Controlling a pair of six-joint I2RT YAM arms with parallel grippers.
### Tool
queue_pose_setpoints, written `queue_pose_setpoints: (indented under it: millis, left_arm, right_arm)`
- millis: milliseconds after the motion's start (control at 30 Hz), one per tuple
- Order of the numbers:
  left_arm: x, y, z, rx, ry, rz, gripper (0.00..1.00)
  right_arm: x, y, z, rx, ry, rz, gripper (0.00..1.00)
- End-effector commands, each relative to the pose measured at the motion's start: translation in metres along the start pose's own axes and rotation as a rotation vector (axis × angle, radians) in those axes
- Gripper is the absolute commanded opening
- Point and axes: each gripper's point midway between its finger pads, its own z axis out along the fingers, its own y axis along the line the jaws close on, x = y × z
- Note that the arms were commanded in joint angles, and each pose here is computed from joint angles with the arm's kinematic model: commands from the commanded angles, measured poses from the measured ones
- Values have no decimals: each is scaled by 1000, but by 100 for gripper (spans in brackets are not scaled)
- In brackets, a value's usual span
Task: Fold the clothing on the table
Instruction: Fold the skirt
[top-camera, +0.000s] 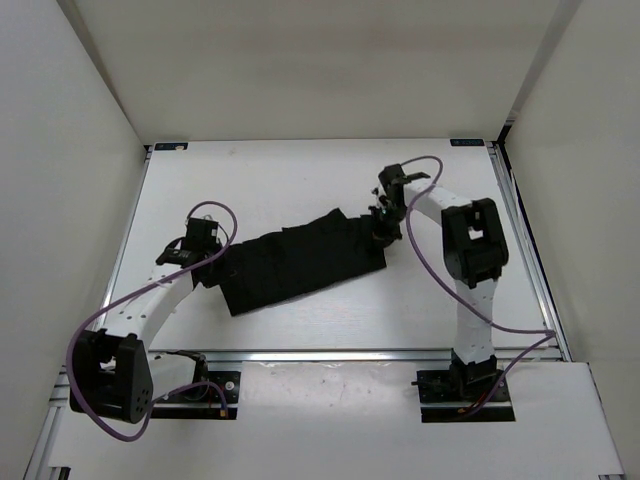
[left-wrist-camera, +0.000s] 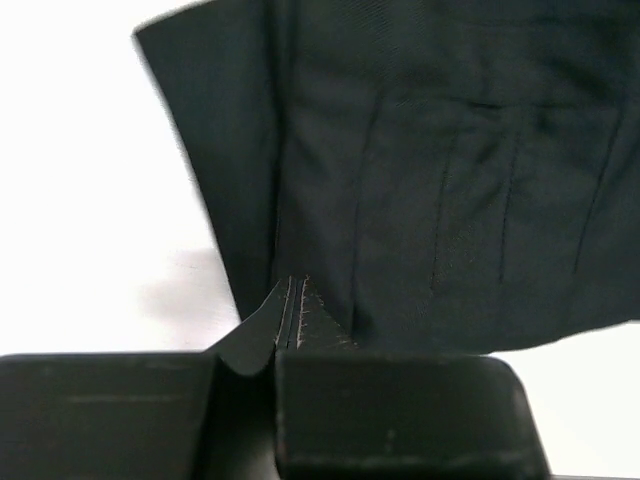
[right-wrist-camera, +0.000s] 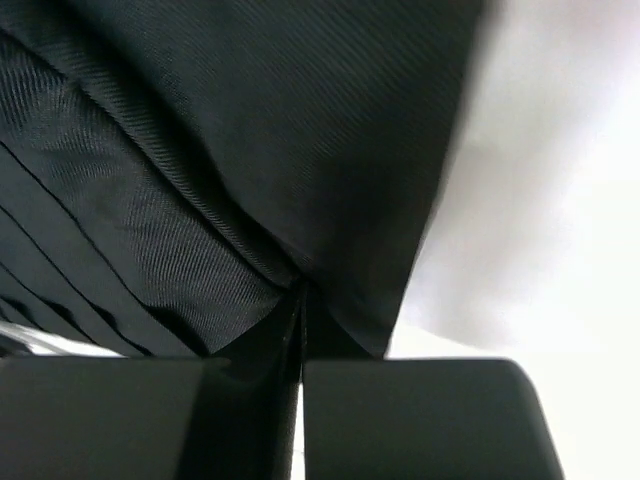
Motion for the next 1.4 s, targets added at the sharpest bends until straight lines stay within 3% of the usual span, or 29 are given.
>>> queue_pose_setpoints:
  millis: [0, 100, 200, 267, 333, 400, 500, 667, 767, 967, 1200, 1367]
  left_arm:
    - [-4, -8, -1, 43, -25, 11, 0]
    - [-6, -8, 3, 36, -24, 28, 0]
    - [-13, -11, 5, 23, -43, 44, 0]
    - [-17, -11, 12, -1, -39, 61, 0]
    - [-31, -16, 14, 0, -50, 69, 0]
    - [-37, -20, 23, -2, -32, 72, 0]
    - [-51, -29, 32, 6, -28, 75, 0]
    - [-67, -27, 41, -9, -36, 70, 0]
    - [-69, -11, 44, -46, -29, 56, 0]
    - [-72, 19, 47, -101, -16, 16, 0]
    - [-57, 16, 55, -96, 25, 26, 0]
    - [-51, 7, 56, -79, 36, 45, 0]
  right_arm:
    - [75, -38, -5, 162, 133, 66, 0]
    - [107, -33, -15, 138, 122, 79, 0]
    - [92, -22, -37, 64, -4, 85, 5]
    - [69, -8, -68, -4, -142, 50, 27]
    - [58, -1, -90, -72, -209, 55, 35]
    - [54, -3, -106, -107, -235, 89, 54]
    - [62, -22, -119, -99, -265, 147, 62]
    - [100, -47, -92, -162, -236, 268, 70]
    - [104, -39, -83, -324, -276, 308, 76]
    - [106, -33, -67, -440, -305, 331, 77]
    - [86, -25, -49, -432, -322, 270, 76]
    - [73, -31, -31, -326, -288, 193, 75]
